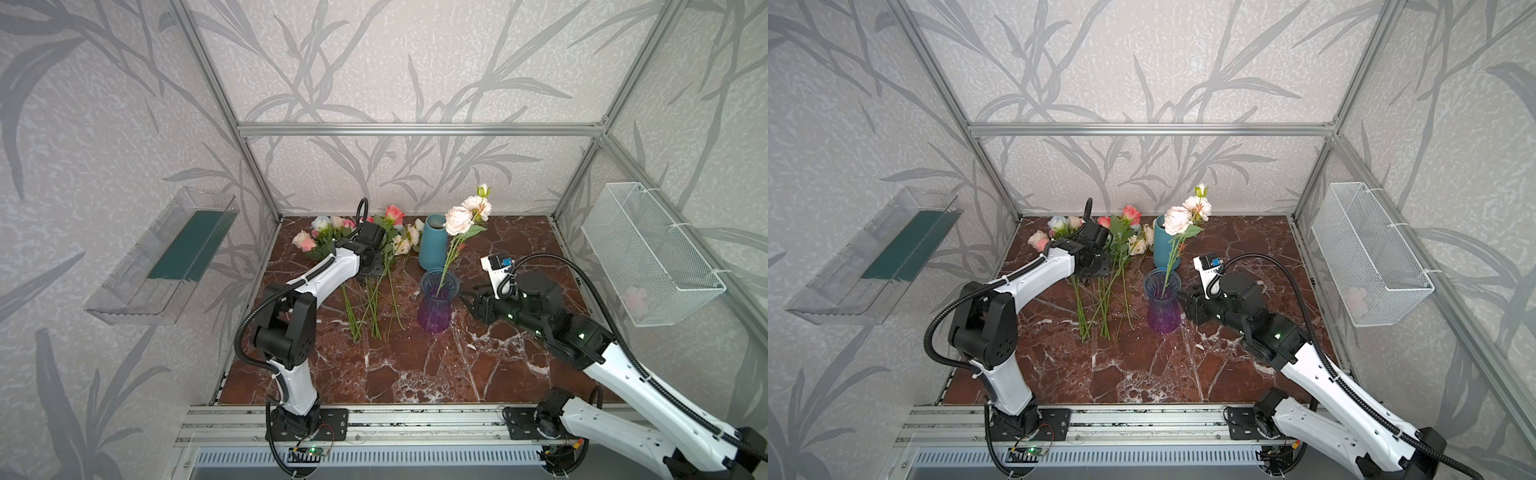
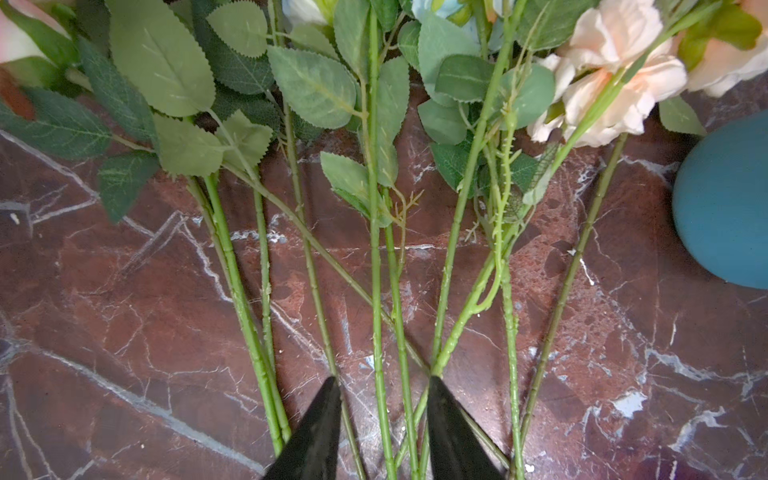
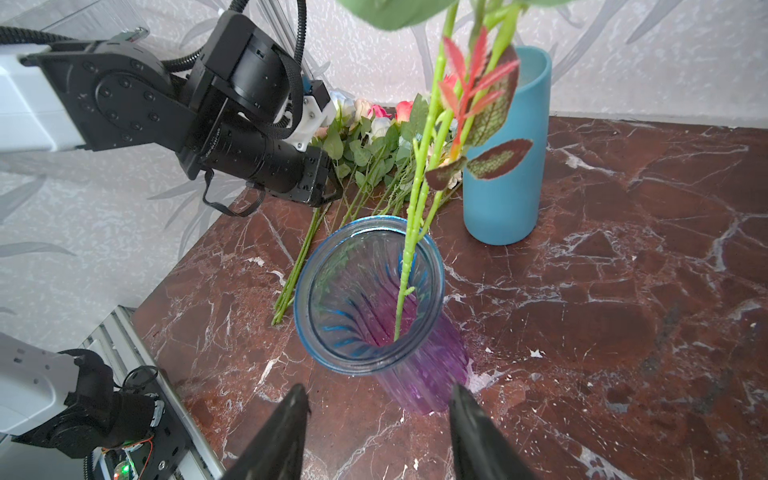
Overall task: Arrange the flowers into the vase
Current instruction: 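Close left gripper on the stem of a pink rose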
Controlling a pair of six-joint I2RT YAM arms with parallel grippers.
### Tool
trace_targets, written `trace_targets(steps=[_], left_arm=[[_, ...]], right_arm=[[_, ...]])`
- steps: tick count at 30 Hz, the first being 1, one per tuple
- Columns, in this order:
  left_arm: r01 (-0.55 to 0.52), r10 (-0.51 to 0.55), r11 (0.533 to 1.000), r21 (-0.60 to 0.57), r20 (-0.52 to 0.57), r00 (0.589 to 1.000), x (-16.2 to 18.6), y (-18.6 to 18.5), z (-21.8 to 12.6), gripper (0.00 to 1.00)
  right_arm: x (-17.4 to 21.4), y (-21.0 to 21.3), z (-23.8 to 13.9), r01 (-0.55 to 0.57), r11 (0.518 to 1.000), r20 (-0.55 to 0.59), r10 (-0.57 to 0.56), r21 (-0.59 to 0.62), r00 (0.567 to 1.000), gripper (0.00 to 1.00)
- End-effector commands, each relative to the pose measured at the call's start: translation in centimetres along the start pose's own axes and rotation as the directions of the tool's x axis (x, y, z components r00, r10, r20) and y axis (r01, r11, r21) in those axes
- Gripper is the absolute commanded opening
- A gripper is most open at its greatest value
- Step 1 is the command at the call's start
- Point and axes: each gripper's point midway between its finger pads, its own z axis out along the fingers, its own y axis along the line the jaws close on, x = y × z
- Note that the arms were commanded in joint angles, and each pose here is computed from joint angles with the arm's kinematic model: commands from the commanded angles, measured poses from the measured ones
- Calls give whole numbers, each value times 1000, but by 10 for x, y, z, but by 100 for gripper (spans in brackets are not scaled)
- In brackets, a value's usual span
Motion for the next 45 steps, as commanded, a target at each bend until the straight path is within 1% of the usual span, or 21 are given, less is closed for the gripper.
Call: trace_targets(steps=[1, 3, 4, 5, 7, 11, 17, 20, 25, 32, 34, 38, 45], left_arm=[[64, -62, 998, 14, -106, 992, 11, 5, 16, 30], [88, -75, 993, 75, -162, 984, 16, 0, 25, 28], [95, -79, 992, 86, -180, 981, 17, -1, 28, 26], [99, -80, 992, 84, -203, 976, 19, 1, 30, 25], [100, -81, 992, 75, -221, 972, 21, 4, 35, 25], [95, -82, 994, 44, -241, 967, 26, 11, 44, 24], [103, -75, 990, 98, -254, 964, 28, 1, 51, 23], [98, -72, 991, 93, -251, 965, 28, 3, 52, 23], [95, -70, 992, 78, -275, 959, 34, 4, 60, 15], [87, -67, 994, 61, -277, 959, 34, 7, 59, 13], [86, -66, 994, 61, -277, 959, 34, 7, 59, 9], [86, -67, 994, 71, -239, 969, 21, 7, 43, 0], [76, -68, 991, 110, -76, 995, -16, 12, -21, 0]], right_arm=[[3, 1, -6, 7, 1000, -4, -7, -9, 1000, 54], [3, 1, -8, 2, 1000, 4, -2, -13, 1000, 47], [3, 1, -9, -3, 1000, 7, 3, -14, 1000, 43], [3, 2, -8, -6, 1000, 6, 6, -22, 1000, 39], [3, 4, -8, -12, 999, 4, 12, -31, 1000, 37], [4, 4, -9, -13, 999, 4, 13, -31, 1000, 37], [4, 2, -14, -10, 1000, 15, 10, -20, 1000, 37], [3, 1, -16, -8, 1000, 20, 8, -16, 1000, 37], [2, 2, -19, -9, 1000, 25, 9, -18, 1000, 37], [-5, 2, -30, 1, 1000, 48, -1, -6, 999, 37], [-7, 2, -32, 2, 1000, 51, -1, -6, 999, 37], [-11, 4, -37, 5, 1000, 57, -4, -9, 998, 37], [-25, 7, -50, 24, 1000, 81, -24, 0, 996, 37]])
